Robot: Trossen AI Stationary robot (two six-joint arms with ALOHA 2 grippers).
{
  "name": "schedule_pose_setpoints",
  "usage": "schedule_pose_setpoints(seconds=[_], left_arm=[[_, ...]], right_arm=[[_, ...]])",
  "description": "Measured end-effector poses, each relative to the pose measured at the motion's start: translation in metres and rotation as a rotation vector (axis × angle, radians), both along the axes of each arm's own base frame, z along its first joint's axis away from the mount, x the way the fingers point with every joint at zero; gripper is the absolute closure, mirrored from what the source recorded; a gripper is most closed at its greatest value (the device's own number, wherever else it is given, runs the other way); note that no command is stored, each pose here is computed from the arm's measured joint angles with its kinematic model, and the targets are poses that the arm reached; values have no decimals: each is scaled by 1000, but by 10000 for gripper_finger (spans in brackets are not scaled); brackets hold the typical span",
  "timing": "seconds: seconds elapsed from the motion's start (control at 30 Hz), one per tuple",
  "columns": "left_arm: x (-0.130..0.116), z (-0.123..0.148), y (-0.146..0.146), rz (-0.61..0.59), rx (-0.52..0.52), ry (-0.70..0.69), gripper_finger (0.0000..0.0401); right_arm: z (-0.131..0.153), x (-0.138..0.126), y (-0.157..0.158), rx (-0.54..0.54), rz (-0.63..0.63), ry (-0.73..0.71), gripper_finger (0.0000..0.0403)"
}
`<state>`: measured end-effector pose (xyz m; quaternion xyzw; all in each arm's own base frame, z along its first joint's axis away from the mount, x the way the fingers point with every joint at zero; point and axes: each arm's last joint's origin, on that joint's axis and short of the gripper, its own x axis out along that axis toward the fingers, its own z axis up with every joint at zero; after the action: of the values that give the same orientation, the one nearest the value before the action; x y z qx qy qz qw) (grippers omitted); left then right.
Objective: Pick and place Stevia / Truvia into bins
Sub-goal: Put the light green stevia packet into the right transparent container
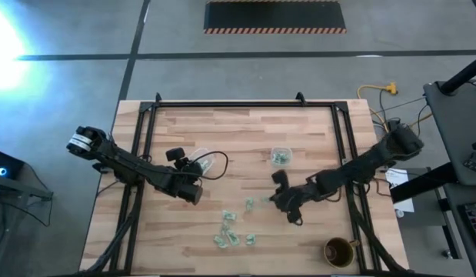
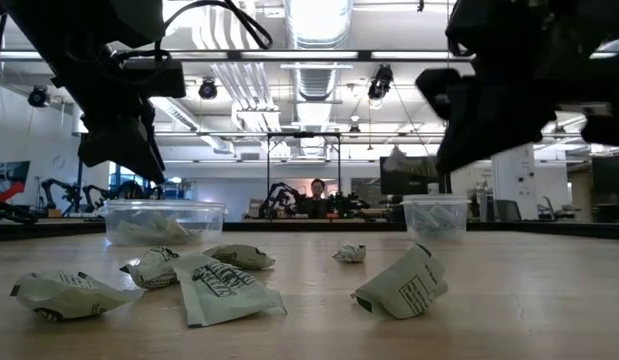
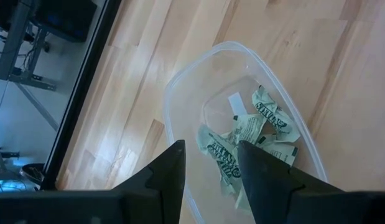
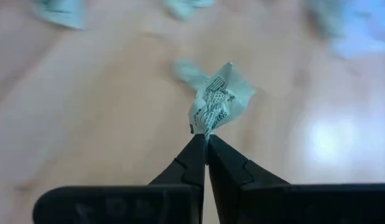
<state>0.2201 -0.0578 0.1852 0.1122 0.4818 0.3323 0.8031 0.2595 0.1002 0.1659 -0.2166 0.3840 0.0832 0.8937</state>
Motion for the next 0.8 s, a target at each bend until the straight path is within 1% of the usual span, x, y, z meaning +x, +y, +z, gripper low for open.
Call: schedule_pose_setpoints(seconds=[0.17,0.27,0.43,0.5,0.67,0.8], left_arm=[[0,0,0,0,0,-1,270],[1,1,0,0,-1,-4,270],[1,1,0,0,-1,-4,270],[1,1,0,-1,0,-3,270],[1,1,0,-1,0,-3,270],[1,1,0,-1,-1,-5,270]], right_arm=[[20,-20,-14,-101,-153,-22,394],[31,-27,-26,-148,-234,-56,394],[39,-32,-50,-155,-335,-74,394],[37,-33,-60,-159,-376,-65,394],[22,-39,-85,-159,-481,1,394],[11,-45,-97,-162,-542,52,394]])
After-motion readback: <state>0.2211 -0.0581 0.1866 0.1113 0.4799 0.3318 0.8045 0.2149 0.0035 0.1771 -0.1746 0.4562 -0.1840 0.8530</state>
